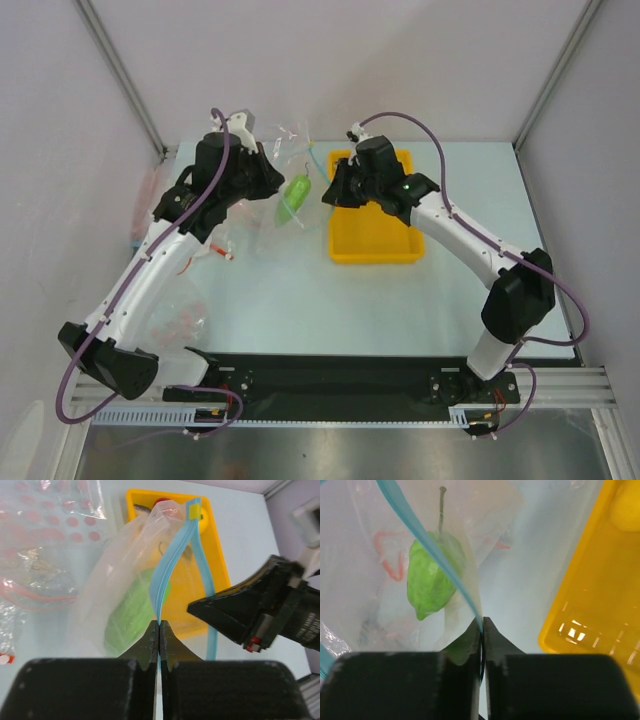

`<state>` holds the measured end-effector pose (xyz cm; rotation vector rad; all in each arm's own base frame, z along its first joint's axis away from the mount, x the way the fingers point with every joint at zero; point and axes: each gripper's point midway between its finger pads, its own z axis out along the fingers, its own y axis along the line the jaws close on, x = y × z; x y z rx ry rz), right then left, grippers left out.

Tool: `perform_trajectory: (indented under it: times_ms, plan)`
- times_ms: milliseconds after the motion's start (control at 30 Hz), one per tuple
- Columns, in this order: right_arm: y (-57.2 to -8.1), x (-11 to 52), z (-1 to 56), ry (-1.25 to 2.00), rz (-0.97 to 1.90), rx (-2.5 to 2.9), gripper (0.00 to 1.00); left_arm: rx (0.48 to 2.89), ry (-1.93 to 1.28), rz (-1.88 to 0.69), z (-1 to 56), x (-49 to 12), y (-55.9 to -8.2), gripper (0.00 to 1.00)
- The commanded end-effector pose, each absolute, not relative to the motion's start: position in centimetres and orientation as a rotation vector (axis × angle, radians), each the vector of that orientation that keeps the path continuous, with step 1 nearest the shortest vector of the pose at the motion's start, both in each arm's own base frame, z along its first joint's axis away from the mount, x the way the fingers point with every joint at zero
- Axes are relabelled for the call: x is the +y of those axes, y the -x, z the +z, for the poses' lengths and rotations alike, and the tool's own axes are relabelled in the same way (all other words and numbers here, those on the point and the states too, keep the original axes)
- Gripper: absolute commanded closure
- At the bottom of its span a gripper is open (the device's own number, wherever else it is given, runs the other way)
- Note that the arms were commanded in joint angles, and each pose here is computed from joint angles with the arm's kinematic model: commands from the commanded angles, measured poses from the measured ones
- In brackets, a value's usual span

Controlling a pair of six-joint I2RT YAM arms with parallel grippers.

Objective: Place the food in the zip-top bag and seal the zipper
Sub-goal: Adjust the zipper food storage bag at the center of the board.

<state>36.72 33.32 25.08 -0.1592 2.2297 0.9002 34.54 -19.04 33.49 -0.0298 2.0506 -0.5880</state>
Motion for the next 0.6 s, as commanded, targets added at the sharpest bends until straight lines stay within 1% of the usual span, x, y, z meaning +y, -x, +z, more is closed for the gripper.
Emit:
perform_trajectory:
  times_ms: [0,33,67,100,133,167,200,333,400,467,567]
  plan:
    - [-38.2,32.6,28.9,0.136,0.658,2.131,0.97,2.064,0.081,-0.418,33.3,-15.9,-34.2,1.0]
    - [-38.0,32.3,28.2,0.188,0.545,2.144,1.0,2.087,0.113,-0.354,32.5,-14.7,-34.2,1.0]
    - [-38.6,31.5,28.8,0.164,0.403,2.102,1.0,2.106,0.146,-0.299,32.0,-13.6,-34.1,1.0]
    - [-37.7,32.4,29.7,0.203,0.349,2.081,1.0,2.131,0.175,-0.241,31.2,-12.5,-33.8,1.0]
    - [-37.8,32.5,29.3,0.218,0.277,2.074,1.0,2.134,0.245,-0.152,30.8,-10.4,-33.4,1.0]
    - [-38.0,31.9,29.4,0.197,0.215,2.065,1.0,2.132,0.271,-0.124,30.7,-9.6,-33.1,1.0]
    - [-37.9,32.0,29.1,0.194,0.208,2.075,1.0,2.141,0.296,-0.092,29.9,-8.7,-32.8,1.0]
    - [-38.5,30.5,27.9,0.144,0.176,2.116,1.0,2.096,0.369,-0.028,30.4,-5.6,-32.3,1.0]
    - [-38.5,31.0,27.9,0.15,0.234,2.124,1.0,2.081,0.364,-0.006,31.0,-5.1,-32.3,1.0]
    - [-38.0,32.7,27.5,0.207,0.344,2.15,0.96,2.083,0.341,0.001,31.1,-5.2,-32.5,1.0]
    - [-37.3,35.1,27.3,0.272,0.518,2.178,0.74,2.061,0.309,-0.025,32.3,-5.7,-33.1,1.0]
